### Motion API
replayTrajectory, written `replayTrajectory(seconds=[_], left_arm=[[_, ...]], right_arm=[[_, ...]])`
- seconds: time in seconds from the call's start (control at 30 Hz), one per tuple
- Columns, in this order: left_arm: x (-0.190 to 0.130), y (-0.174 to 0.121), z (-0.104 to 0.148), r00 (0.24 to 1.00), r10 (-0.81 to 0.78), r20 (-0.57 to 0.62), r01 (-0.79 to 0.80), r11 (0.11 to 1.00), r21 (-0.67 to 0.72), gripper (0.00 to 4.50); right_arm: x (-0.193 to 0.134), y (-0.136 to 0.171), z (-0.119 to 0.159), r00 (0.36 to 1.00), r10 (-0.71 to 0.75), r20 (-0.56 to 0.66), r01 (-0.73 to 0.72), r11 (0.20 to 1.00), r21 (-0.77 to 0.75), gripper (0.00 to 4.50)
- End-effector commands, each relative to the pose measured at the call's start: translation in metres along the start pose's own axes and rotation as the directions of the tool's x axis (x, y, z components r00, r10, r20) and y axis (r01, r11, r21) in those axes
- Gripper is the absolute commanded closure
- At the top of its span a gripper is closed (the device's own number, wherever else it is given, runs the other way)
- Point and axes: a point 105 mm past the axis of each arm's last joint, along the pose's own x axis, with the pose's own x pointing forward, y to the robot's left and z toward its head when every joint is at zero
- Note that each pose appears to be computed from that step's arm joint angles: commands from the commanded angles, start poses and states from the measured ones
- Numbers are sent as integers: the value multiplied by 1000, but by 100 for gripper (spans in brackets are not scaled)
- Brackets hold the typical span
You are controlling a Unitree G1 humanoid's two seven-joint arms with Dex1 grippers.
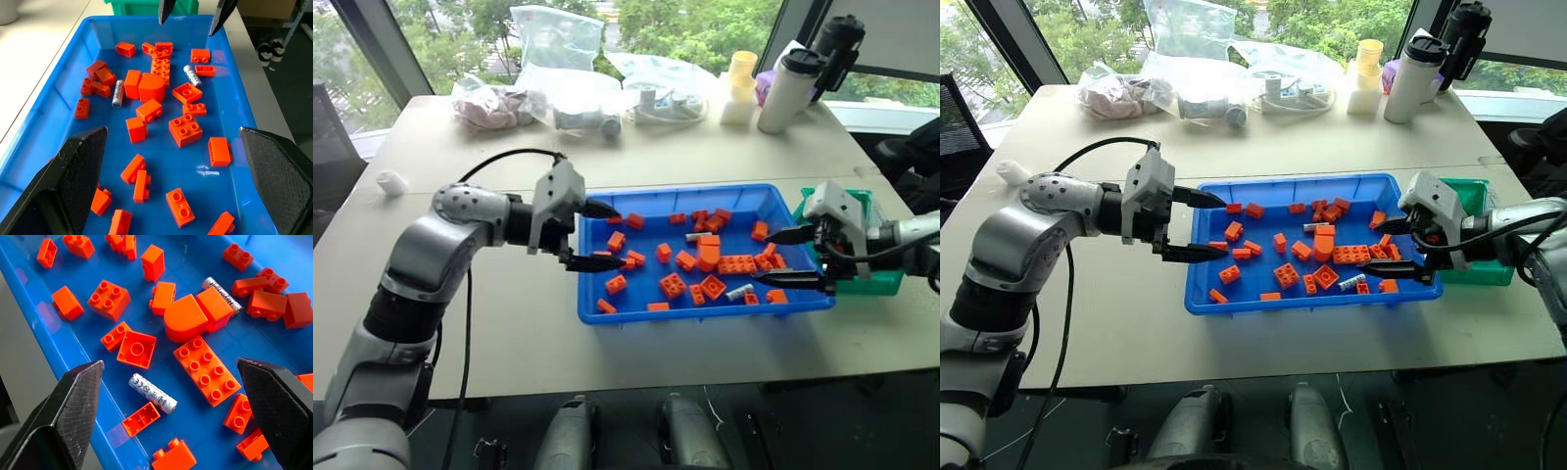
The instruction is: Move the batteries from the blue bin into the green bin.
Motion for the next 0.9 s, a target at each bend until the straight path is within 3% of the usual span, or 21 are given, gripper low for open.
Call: replayTrajectory(seconds=[0.03,0.17,0.27,0.37,0.53,0.67,0.9], left_arm=[[-5,-3,4,1000,23,-17,-23,999,41,0],[-7,-7,2,999,42,-18,-42,999,24,0],[-8,-7,1,998,58,-18,-57,998,16,0],[-10,-5,0,997,74,-21,-74,997,11,0],[-14,-3,0,996,84,-34,-83,996,15,0],[-16,0,0,995,93,-40,-92,996,21,0],[-21,-9,-4,995,77,-66,-78,997,-4,0]], right_arm=[[3,-5,3,999,32,-31,-34,997,-74,2],[7,-5,1,995,76,-57,-82,991,-109,2],[13,-12,12,998,60,-10,-60,989,-133,2],[23,-21,39,993,32,115,-16,990,-138,2],[40,-28,50,991,20,134,2,987,-162,2],[49,-30,51,993,27,117,-6,984,-175,2],[19,-15,21,990,118,-76,-132,964,-230,2]])
